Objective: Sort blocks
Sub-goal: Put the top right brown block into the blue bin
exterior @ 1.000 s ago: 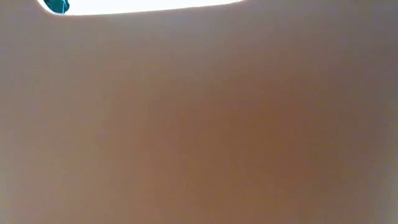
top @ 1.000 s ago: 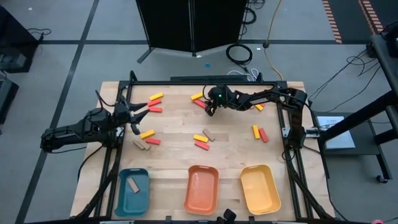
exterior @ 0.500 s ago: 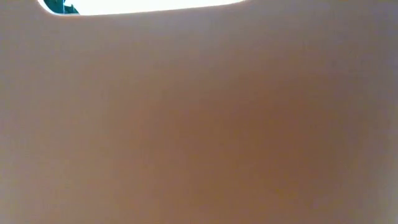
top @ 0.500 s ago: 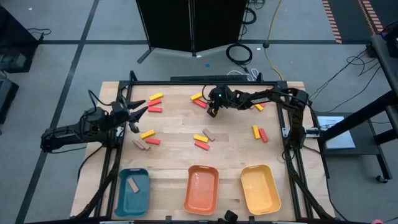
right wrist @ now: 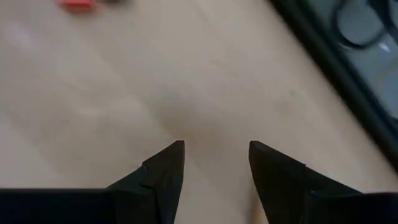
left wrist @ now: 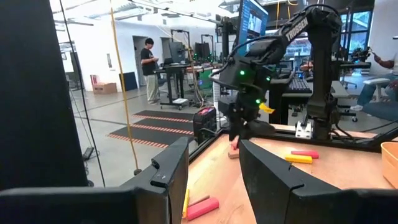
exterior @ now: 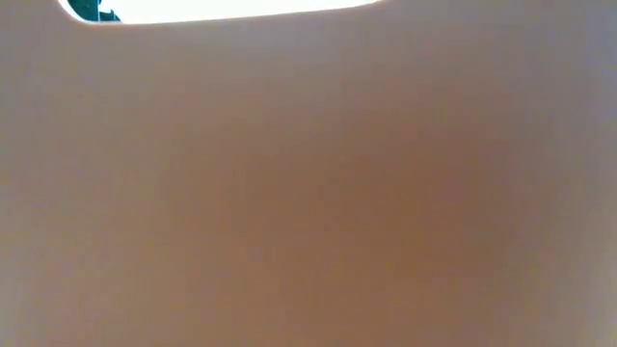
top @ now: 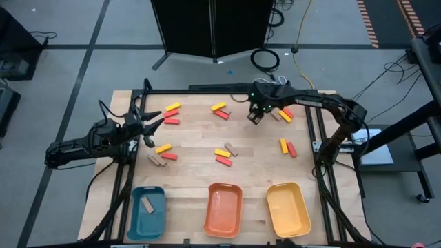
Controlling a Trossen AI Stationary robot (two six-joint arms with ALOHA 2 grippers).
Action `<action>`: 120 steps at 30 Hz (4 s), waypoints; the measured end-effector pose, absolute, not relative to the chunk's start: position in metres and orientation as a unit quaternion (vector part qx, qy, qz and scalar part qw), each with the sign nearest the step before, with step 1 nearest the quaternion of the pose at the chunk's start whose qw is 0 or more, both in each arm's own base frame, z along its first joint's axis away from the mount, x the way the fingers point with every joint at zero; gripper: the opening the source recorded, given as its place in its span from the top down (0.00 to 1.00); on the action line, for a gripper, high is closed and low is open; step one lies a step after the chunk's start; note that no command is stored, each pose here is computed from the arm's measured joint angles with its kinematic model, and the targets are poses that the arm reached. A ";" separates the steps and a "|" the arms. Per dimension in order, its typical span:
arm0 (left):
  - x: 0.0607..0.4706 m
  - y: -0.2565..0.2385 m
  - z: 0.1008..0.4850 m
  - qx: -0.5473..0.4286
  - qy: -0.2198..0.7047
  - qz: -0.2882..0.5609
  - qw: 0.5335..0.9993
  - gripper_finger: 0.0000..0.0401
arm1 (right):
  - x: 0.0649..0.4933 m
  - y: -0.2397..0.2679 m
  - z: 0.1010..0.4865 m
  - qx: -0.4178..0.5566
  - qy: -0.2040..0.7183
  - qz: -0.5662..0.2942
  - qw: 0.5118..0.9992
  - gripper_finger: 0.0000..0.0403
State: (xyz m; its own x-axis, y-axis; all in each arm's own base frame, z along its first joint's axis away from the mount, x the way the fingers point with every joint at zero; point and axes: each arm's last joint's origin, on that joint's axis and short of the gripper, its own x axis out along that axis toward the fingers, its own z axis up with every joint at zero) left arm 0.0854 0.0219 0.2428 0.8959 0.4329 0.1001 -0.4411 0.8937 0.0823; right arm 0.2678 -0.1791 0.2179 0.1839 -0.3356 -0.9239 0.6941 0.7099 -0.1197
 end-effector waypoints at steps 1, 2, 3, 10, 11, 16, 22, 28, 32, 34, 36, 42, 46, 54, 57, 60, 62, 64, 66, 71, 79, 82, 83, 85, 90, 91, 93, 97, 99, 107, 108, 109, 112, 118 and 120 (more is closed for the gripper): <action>0.085 0.022 0.243 0.052 -0.039 0.225 0.972 0.65 | 0.262 -0.183 0.219 0.172 0.543 -0.350 0.744 0.56; 0.085 0.022 0.243 0.051 -0.039 0.225 0.972 0.65 | 0.257 -0.188 0.219 0.179 0.548 -0.356 0.736 0.56; 0.085 0.022 0.243 0.051 -0.040 0.225 0.972 0.65 | 0.253 -0.192 0.216 0.186 0.554 -0.361 0.727 0.56; 0.085 0.022 0.243 0.050 -0.040 0.225 0.972 0.65 | 0.238 -0.222 0.185 0.197 0.606 -0.358 0.682 0.56; 0.085 0.022 0.243 0.050 -0.040 0.225 0.972 0.65 | 0.237 -0.224 0.182 0.200 0.611 -0.358 0.677 0.56; 0.085 0.022 0.243 0.051 -0.040 0.225 0.972 0.65 | 0.239 -0.225 0.165 0.200 0.641 -0.341 0.658 0.56; 0.085 0.022 0.243 0.051 -0.041 0.225 0.972 0.65 | 0.239 -0.225 0.162 0.195 0.650 -0.339 0.652 0.56; 0.085 0.022 0.243 0.054 -0.041 0.225 0.972 0.65 | 0.239 -0.222 0.165 0.190 0.655 -0.331 0.653 0.56; 0.085 0.022 0.244 0.054 -0.043 0.225 0.972 0.65 | 0.237 -0.211 0.179 0.199 0.652 -0.334 0.651 0.56; 0.085 0.022 0.244 0.054 -0.044 0.225 0.972 0.65 | 0.236 -0.202 0.187 0.221 0.649 -0.341 0.643 0.56; 0.085 0.022 0.244 0.055 -0.044 0.225 0.972 0.65 | 0.235 -0.191 0.190 0.244 0.642 -0.341 0.642 0.56; 0.085 0.022 0.244 0.055 -0.044 0.225 0.972 0.65 | 0.232 -0.171 0.154 0.242 0.632 -0.325 0.660 0.56; 0.085 0.022 0.244 0.055 -0.043 0.225 0.972 0.65 | 0.229 -0.172 0.141 0.193 0.587 -0.383 0.687 0.56; 0.085 0.022 0.244 0.063 -0.042 0.226 0.971 0.65 | 0.226 -0.162 0.156 0.229 0.548 -0.344 0.727 0.56; 0.085 0.022 0.244 0.063 -0.041 0.226 0.971 0.65 | 0.225 -0.166 0.167 0.200 0.522 -0.390 0.732 0.56; 0.085 0.022 0.244 0.063 -0.041 0.226 0.971 0.65 | 0.221 -0.169 0.171 0.176 0.499 -0.471 0.706 0.56; 0.085 0.022 0.244 0.063 -0.042 0.226 0.971 0.65 | 0.221 -0.170 0.171 0.188 0.488 -0.489 0.698 0.56; 0.085 0.022 0.244 0.063 -0.042 0.226 0.971 0.65 | 0.222 -0.170 0.167 0.206 0.478 -0.501 0.691 0.56; 0.085 0.022 0.244 0.063 -0.042 0.226 0.971 0.65 | 0.221 -0.169 0.160 0.228 0.475 -0.512 0.678 0.56; 0.085 0.022 0.244 0.063 -0.042 0.226 0.971 0.65 | 0.216 -0.155 0.142 0.257 0.461 -0.554 0.644 0.56; 0.085 0.022 0.244 0.063 -0.042 0.226 0.971 0.65 | 0.213 -0.149 0.129 0.237 0.424 -0.584 0.650 0.56; 0.085 0.022 0.244 0.062 -0.042 0.226 0.971 0.65 | 0.213 -0.155 0.130 0.242 0.411 -0.582 0.658 0.56; 0.085 0.022 0.244 0.062 -0.042 0.226 0.971 0.65 | 0.212 -0.157 0.130 0.250 0.407 -0.581 0.659 0.56; 0.085 0.022 0.244 0.061 -0.042 0.226 0.971 0.65 | 0.209 -0.162 0.130 0.263 0.405 -0.581 0.655 0.56; 0.085 0.022 0.245 0.050 -0.051 0.225 0.972 0.65 | 0.204 -0.167 0.130 0.266 0.404 -0.589 0.648 0.56; 0.085 0.022 0.245 0.050 -0.051 0.225 0.972 0.65 | 0.204 -0.167 0.130 0.265 0.403 -0.589 0.649 0.56; 0.085 0.022 0.245 0.050 -0.051 0.225 0.972 0.65 | 0.205 -0.168 0.130 0.263 0.400 -0.586 0.654 0.56; 0.085 0.022 0.245 0.050 -0.053 0.225 0.972 0.65 | 0.207 -0.168 0.131 0.263 0.397 -0.583 0.658 0.56; 0.085 0.022 0.245 0.049 -0.053 0.225 0.972 0.65 | 0.207 -0.168 0.128 0.264 0.401 -0.583 0.655 0.56; 0.085 0.022 0.245 0.049 -0.053 0.225 0.972 0.65 | 0.210 -0.174 0.111 0.272 0.414 -0.577 0.648 0.57; 0.085 0.022 0.245 0.049 -0.053 0.225 0.972 0.65 | 0.211 -0.174 0.110 0.275 0.414 -0.576 0.649 0.57; 0.085 0.022 0.245 0.049 -0.053 0.225 0.972 0.65 | 0.211 -0.173 0.110 0.277 0.414 -0.574 0.650 0.58; 0.085 0.022 0.245 0.049 -0.054 0.225 0.972 0.65 | 0.211 -0.172 0.109 0.282 0.421 -0.570 0.647 0.63; 0.085 0.022 0.245 0.049 -0.054 0.225 0.972 0.65 | 0.210 -0.170 0.109 0.284 0.432 -0.566 0.642 0.81; 0.085 0.022 0.245 0.049 -0.054 0.225 0.972 0.65 | 0.209 -0.170 0.109 0.284 0.433 -0.566 0.642 0.81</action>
State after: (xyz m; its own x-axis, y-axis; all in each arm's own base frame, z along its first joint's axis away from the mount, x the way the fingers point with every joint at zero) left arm 0.0851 0.0219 0.2455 0.8929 0.4321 0.1270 -0.4427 0.8939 0.0710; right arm 0.2095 -0.1702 0.1087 -0.0147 -0.4802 -0.8771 0.9721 0.1986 -0.1251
